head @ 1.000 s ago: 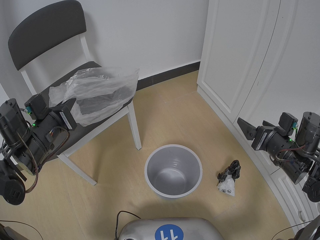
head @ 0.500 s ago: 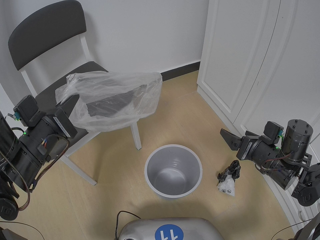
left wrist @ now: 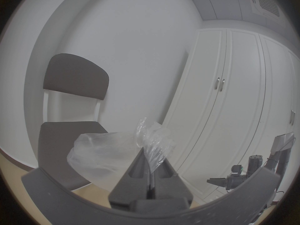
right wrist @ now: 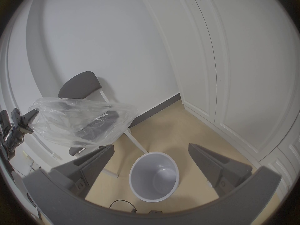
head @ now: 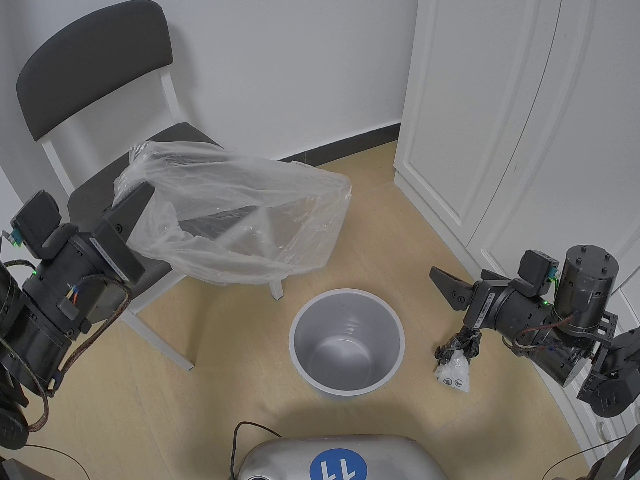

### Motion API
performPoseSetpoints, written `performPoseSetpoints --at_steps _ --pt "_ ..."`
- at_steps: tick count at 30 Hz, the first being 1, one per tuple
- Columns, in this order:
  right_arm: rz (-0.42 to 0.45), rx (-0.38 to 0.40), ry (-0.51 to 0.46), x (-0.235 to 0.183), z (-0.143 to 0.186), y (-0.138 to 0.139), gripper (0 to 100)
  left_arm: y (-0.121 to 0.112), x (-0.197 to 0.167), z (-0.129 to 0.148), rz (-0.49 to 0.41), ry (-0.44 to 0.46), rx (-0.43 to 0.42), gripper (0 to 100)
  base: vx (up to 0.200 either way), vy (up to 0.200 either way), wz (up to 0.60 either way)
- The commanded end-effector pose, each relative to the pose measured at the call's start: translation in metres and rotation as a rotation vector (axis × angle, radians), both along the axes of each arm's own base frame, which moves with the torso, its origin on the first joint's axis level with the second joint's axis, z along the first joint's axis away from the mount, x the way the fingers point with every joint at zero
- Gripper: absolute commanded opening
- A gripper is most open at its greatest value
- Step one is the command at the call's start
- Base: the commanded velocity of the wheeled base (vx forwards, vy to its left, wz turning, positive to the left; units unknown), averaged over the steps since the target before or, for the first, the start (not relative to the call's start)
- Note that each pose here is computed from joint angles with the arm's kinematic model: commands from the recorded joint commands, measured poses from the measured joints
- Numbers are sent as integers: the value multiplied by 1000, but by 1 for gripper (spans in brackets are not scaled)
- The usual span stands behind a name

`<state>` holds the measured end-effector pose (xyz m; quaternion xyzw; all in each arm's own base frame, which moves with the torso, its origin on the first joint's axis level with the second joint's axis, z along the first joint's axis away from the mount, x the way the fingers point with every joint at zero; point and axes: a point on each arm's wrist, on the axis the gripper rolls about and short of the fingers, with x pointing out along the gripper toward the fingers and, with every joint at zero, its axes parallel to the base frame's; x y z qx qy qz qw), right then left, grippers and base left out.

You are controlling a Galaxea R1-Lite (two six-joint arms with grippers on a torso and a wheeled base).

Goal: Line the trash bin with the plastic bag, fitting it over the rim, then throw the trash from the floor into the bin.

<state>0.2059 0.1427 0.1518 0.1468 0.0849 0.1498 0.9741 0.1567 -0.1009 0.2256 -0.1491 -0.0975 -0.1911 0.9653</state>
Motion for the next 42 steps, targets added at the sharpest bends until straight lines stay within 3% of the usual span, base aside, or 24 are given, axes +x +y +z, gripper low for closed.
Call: performPoseSetpoints --at_steps 1,6,24,30,33,42 --pt "1 1 -2 -1 1 0 100 7 0 -2 31 5 -4 0 0 0 0" --pt "24 -8 9 -5 -3 5 100 13 -6 -15 37 48 4 0 0 0 0" --pt "55 -14 19 -9 -6 11 100 -3 -14 11 -64 -44 -51 0 0 0 0" --pt "151 -76 101 -23 -31 31 100 -9 -20 13 -116 -48 -58 0 0 0 0" --pt "151 -119 174 -14 -56 42 100 -10 -21 13 -118 -49 -59 0 0 0 0" --pt "88 6 80 16 -69 47 100 -8 -31 23 -151 -91 -92 0 0 0 0"
